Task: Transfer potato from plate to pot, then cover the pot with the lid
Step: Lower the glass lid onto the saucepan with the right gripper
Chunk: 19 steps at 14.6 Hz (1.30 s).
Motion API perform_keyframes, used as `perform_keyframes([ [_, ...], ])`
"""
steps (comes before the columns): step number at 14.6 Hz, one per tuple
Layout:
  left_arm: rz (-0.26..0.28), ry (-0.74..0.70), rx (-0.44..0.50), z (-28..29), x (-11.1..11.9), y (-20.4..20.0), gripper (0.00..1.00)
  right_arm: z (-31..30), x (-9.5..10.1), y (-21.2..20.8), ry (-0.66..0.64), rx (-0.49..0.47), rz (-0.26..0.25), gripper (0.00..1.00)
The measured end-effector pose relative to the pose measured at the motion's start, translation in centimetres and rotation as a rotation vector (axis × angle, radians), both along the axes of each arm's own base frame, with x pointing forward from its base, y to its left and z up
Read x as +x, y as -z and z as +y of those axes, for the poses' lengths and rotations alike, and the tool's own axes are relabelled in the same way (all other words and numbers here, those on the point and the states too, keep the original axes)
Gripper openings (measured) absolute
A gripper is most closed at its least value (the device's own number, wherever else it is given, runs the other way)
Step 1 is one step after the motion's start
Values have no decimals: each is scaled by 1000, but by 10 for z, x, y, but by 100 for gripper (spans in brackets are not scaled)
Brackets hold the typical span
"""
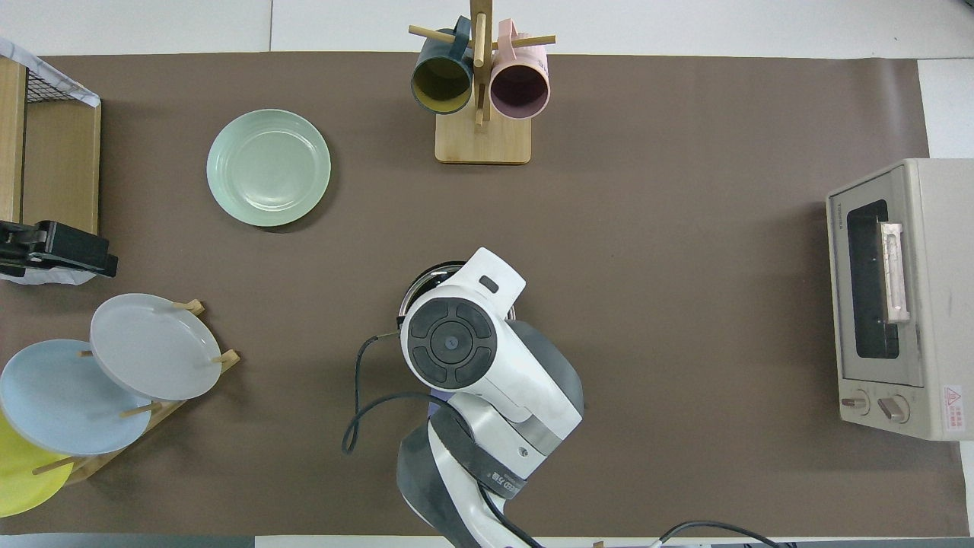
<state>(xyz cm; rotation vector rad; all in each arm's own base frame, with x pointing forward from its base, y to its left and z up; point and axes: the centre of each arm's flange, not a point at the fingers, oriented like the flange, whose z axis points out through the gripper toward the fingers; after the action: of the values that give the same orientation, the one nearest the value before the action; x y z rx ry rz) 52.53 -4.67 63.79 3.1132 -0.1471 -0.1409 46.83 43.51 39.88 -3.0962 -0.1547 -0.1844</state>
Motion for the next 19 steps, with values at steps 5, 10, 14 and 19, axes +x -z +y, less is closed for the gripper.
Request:
perform_keyframes([
  [5, 0, 0, 0, 0, 0, 0, 100, 2, -2, 0, -23, -21, -19, 62],
  [10, -1, 0, 0, 0, -1, -1, 100, 3, -1, 1, -25, -10, -30, 62],
  [14, -1, 0, 0, 0, -1, -1, 100, 3, -1, 2, -25, -4, -36, 62],
  [19, -2, 0, 0, 0, -1, -1, 100, 2, 0, 2, -21, -2, -35, 62],
])
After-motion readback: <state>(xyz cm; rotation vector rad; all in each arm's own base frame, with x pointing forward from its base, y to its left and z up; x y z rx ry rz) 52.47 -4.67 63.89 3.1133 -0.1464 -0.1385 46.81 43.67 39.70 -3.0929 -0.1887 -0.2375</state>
